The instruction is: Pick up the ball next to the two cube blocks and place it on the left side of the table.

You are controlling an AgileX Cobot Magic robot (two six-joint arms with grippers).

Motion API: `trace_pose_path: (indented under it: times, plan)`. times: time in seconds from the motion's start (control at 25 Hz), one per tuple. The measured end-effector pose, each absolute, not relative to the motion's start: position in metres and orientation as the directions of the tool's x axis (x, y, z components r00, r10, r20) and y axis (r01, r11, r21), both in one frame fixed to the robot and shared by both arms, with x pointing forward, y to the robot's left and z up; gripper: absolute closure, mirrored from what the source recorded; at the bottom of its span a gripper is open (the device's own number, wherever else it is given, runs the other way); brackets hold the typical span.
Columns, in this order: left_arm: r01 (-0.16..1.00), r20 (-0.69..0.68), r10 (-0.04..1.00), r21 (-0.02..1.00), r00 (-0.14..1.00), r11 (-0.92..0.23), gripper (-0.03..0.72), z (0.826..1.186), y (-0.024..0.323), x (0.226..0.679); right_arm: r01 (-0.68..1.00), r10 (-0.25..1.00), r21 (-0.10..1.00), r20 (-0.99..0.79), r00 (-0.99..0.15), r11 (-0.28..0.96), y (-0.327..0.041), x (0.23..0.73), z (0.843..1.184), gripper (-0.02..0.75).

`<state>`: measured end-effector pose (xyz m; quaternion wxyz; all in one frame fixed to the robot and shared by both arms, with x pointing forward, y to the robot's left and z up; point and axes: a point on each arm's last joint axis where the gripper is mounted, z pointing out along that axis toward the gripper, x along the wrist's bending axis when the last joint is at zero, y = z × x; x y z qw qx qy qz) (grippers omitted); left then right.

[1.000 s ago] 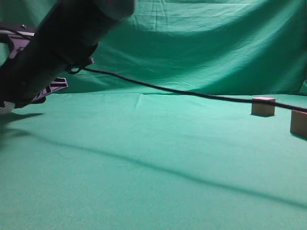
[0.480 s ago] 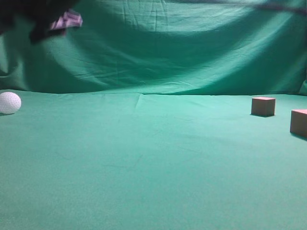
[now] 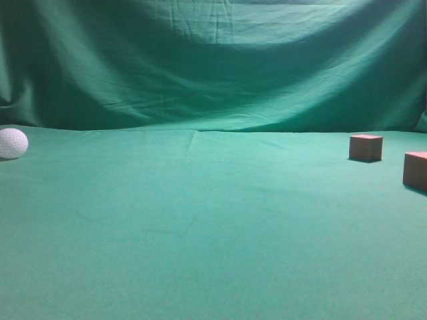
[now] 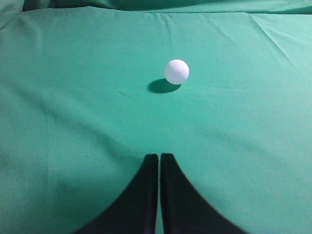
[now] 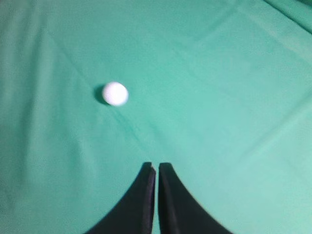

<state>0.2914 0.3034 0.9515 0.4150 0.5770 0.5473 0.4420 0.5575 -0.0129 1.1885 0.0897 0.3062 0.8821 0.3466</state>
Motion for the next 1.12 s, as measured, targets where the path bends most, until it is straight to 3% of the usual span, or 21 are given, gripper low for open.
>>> trace_pose_path:
  times: [0.24,0.4,0.56,0.8,1.12]
  plan:
    - [0.265,0.056,0.998,0.963,0.010,-0.057,0.688,0.952,0.303,0.291,0.421,0.699,0.769,-0.047,-0.714,0.482,-0.079,0.514,1.266,0.738]
    - [0.265,0.056,0.998,0.963,0.010,-0.057,0.688,0.952,0.303,0.291,0.420,0.720,0.783,-0.050,-0.692,0.458,-0.115,0.472,1.284,0.738]
    - [0.265,0.056,0.998,0.963,0.010,-0.057,0.688,0.952,0.303,0.291,0.472,0.725,0.743,-0.027,-0.688,0.475,-0.137,0.443,1.260,0.738]
    - [0.265,0.056,0.998,0.963,0.010,-0.057,0.688,0.952,0.303,0.291,0.468,0.752,0.781,-0.004,-0.659,0.413,-0.171,0.399,1.221,0.738]
    - [0.265,0.056,0.998,0.963,0.010,-0.057,0.688,0.952,0.303,0.291,0.483,0.764,0.758,-0.031,-0.644,0.438,-0.204,0.360,1.164,0.738]
